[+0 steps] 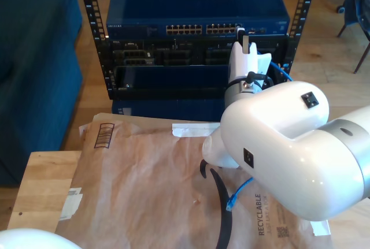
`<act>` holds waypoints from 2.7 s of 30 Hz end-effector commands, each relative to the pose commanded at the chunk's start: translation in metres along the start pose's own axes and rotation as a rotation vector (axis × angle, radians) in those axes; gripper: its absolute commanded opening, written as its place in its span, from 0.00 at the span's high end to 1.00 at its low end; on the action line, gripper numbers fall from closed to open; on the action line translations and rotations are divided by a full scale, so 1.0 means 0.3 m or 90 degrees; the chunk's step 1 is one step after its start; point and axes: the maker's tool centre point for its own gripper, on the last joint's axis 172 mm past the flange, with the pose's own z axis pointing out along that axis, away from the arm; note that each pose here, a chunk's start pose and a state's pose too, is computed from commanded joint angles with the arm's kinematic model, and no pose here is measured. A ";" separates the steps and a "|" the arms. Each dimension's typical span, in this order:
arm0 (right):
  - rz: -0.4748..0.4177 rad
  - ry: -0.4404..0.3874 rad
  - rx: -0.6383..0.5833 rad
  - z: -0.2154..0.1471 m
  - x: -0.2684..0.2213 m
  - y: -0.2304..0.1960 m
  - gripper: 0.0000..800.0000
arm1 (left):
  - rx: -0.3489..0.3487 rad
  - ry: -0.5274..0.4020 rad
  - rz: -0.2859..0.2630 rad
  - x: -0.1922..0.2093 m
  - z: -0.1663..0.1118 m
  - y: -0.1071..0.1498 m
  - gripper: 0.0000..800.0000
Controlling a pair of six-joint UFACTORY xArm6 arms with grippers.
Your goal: Grab the cable and plug it in
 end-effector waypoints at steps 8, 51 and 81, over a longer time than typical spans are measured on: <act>-0.001 0.004 0.001 0.009 0.010 0.006 1.00 | 0.000 0.000 0.000 0.000 0.000 0.000 0.00; -0.021 0.003 -0.019 -0.013 0.060 0.064 1.00 | 0.000 0.000 0.000 0.000 0.000 0.000 0.00; -0.028 0.104 0.029 -0.067 0.069 -0.051 1.00 | 0.000 0.000 0.000 0.000 0.000 0.000 0.00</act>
